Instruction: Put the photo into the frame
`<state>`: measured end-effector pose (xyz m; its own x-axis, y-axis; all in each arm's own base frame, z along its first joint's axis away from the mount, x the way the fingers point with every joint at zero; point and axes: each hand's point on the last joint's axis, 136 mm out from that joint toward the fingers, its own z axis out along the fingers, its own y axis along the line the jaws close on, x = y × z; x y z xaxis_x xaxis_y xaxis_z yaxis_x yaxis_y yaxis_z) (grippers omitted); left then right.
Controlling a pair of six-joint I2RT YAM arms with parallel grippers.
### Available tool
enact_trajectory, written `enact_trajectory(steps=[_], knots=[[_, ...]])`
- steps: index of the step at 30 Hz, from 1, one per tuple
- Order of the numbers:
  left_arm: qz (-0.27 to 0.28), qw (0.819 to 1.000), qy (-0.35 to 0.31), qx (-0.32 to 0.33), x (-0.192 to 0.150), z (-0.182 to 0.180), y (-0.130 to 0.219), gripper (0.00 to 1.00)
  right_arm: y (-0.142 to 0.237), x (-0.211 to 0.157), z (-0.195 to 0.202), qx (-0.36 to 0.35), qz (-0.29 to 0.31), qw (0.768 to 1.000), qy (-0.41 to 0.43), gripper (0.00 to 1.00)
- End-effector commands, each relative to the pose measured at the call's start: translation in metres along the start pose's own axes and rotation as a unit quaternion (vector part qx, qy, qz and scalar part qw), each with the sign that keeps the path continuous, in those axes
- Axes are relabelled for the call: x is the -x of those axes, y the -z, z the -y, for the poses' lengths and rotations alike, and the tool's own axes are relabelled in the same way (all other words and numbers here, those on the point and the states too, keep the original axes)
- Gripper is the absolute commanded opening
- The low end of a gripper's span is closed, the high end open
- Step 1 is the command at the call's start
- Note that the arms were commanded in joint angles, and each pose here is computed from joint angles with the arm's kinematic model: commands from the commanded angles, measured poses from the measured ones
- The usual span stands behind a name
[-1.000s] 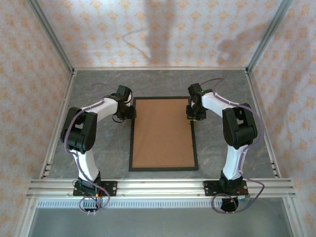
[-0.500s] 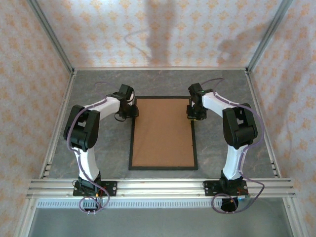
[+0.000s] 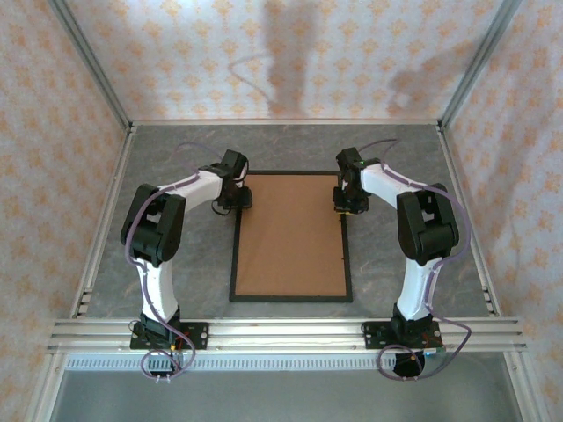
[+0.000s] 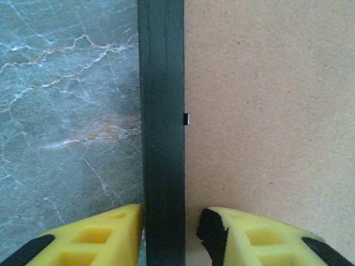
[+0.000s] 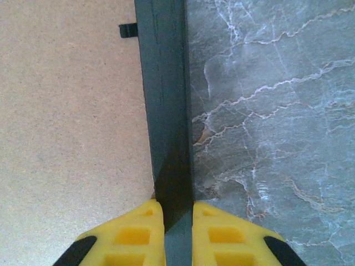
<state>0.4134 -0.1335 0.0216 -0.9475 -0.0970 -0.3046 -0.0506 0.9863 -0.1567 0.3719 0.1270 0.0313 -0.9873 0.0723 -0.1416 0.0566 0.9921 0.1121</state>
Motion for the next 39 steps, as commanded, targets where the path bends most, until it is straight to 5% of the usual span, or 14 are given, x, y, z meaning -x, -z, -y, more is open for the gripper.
enact_trajectory(steps=[1,13,32,39], knots=[[-0.038,0.999,-0.027,0.004,-0.023,0.009,-0.012,0.44,-0.012,0.004,0.002,-0.014,0.002,1.000,0.008,0.14],[0.059,0.998,-0.004,-0.002,0.020,-0.001,0.055,0.59,-0.010,0.005,0.005,-0.023,0.007,1.000,0.009,0.13],[0.004,0.999,0.032,-0.025,0.041,-0.015,0.003,0.35,-0.011,0.007,0.007,-0.028,0.006,0.999,0.014,0.13],[0.014,0.999,0.041,-0.034,0.045,-0.018,0.009,0.40,-0.013,0.005,0.007,-0.028,0.003,0.999,0.014,0.13]])
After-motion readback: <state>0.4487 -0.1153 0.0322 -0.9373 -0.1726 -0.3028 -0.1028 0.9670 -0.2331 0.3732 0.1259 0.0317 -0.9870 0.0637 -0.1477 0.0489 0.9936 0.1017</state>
